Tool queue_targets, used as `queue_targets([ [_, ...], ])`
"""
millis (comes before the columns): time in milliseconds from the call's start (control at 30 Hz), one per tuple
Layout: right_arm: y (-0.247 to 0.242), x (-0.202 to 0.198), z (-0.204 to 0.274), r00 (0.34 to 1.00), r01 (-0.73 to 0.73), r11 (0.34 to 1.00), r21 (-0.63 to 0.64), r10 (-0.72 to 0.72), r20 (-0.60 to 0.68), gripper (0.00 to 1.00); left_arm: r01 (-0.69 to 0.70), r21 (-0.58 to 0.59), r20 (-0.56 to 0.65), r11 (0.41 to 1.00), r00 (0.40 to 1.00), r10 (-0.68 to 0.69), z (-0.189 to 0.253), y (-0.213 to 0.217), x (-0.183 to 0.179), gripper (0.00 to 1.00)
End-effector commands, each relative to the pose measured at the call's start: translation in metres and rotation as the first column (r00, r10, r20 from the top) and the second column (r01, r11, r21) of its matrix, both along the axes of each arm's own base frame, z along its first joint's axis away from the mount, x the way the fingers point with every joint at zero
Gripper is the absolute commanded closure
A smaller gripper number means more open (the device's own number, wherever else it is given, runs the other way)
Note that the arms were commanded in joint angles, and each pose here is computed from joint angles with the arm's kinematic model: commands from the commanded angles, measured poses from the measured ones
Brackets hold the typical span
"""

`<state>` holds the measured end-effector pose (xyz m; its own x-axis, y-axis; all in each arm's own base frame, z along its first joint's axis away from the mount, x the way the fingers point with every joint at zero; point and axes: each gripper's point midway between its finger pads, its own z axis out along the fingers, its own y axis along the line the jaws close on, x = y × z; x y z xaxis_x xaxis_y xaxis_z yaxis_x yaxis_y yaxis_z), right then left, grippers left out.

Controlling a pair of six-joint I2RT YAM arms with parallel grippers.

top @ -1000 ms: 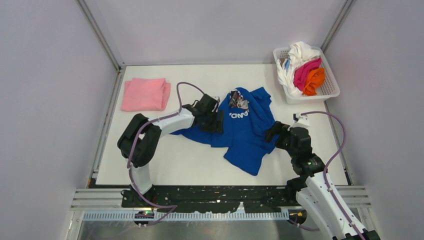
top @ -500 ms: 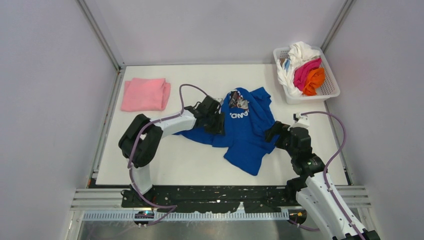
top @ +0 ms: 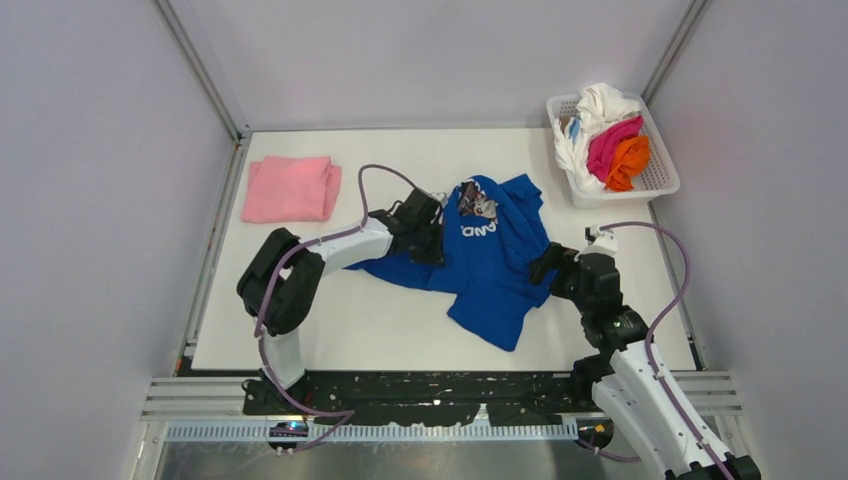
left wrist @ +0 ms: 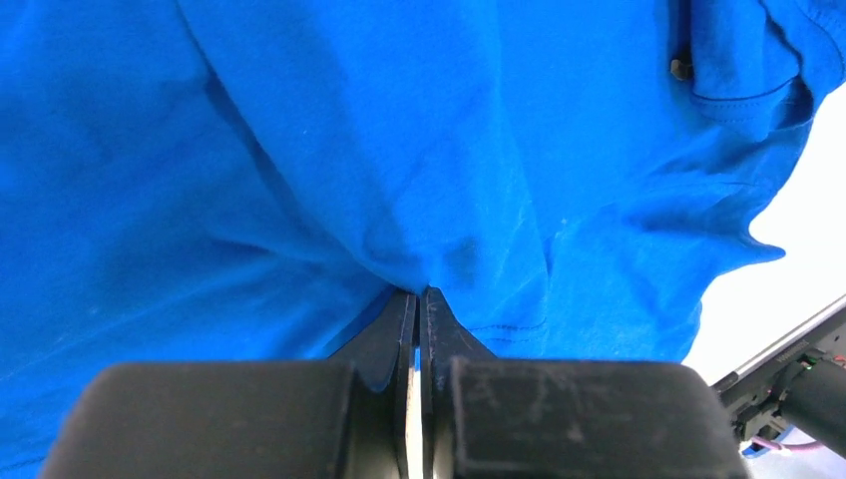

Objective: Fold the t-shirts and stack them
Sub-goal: Flatten out the tshirt

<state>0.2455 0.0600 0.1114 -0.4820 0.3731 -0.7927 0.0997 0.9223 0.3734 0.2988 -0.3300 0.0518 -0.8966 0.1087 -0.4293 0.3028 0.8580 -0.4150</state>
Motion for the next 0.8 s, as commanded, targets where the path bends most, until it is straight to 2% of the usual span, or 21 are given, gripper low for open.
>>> queue_targets([
  [0, 0.0, 0.005, -0.003, 1.0, 0.0, 1.0, -0.012, 0.0, 0.003, 0.05, -0.032, 0.025, 0.164, 0.999, 0.986, 0.028, 0.048, 0.013, 0.017, 1.0],
  [167, -0.006, 0.012, -0.013, 0.998, 0.031, 0.998, -0.048, -0.033, -0.052, 0.04, -0.178, 0.19, 0.369, 0.966, 0.924, 0.098, 0.091, 0.071, 0.034, 1.0],
  [367, 0.0, 0.045, -0.001, 0.998, 0.047, 0.998, -0.039, -0.048, -0.038, 0.01, -0.363, 0.285, 0.549, 0.887, 0.821, 0.16, 0.142, 0.128, 0.047, 1.0],
  [467, -0.001, 0.07, -0.002, 0.996, 0.069, 0.995, -0.073, -0.073, -0.047, 0.02, -0.422, 0.308, 0.589, 0.853, 0.789, 0.178, 0.157, 0.147, 0.052, 1.0],
  [500, 0.001, 0.082, 0.012, 0.997, 0.073, 0.994, -0.076, -0.075, -0.019, 0.03, -0.435, 0.309, 0.594, 0.845, 0.783, 0.185, 0.16, 0.152, 0.053, 1.0],
  [600, 0.0, 0.113, 0.01, 0.997, 0.068, 0.987, -0.145, -0.074, -0.037, 0.03, -0.454, 0.304, 0.594, 0.838, 0.778, 0.206, 0.164, 0.162, 0.059, 1.0],
  [633, 0.0, 0.128, 0.022, 0.997, 0.08, 0.985, -0.154, -0.082, -0.009, 0.03, -0.462, 0.3, 0.595, 0.834, 0.775, 0.216, 0.165, 0.167, 0.062, 1.0],
  [667, -0.002, 0.135, 0.007, 0.994, 0.076, 0.981, -0.179, -0.088, -0.057, 0.04, -0.467, 0.293, 0.596, 0.834, 0.771, 0.222, 0.167, 0.169, 0.064, 1.0],
  [700, -0.001, 0.149, 0.017, 0.995, 0.081, 0.981, -0.175, -0.09, -0.043, 0.04, -0.469, 0.29, 0.594, 0.834, 0.772, 0.227, 0.166, 0.171, 0.066, 1.0],
  [733, -0.004, 0.155, -0.003, 0.99, 0.079, 0.979, -0.189, -0.1, -0.102, 0.06, -0.471, 0.286, 0.591, 0.834, 0.772, 0.234, 0.167, 0.173, 0.069, 1.0],
  [767, 0.0, 0.167, 0.004, 0.991, 0.073, 0.983, -0.171, -0.09, -0.094, 0.06, -0.471, 0.283, 0.585, 0.836, 0.775, 0.238, 0.166, 0.175, 0.072, 1.0],
])
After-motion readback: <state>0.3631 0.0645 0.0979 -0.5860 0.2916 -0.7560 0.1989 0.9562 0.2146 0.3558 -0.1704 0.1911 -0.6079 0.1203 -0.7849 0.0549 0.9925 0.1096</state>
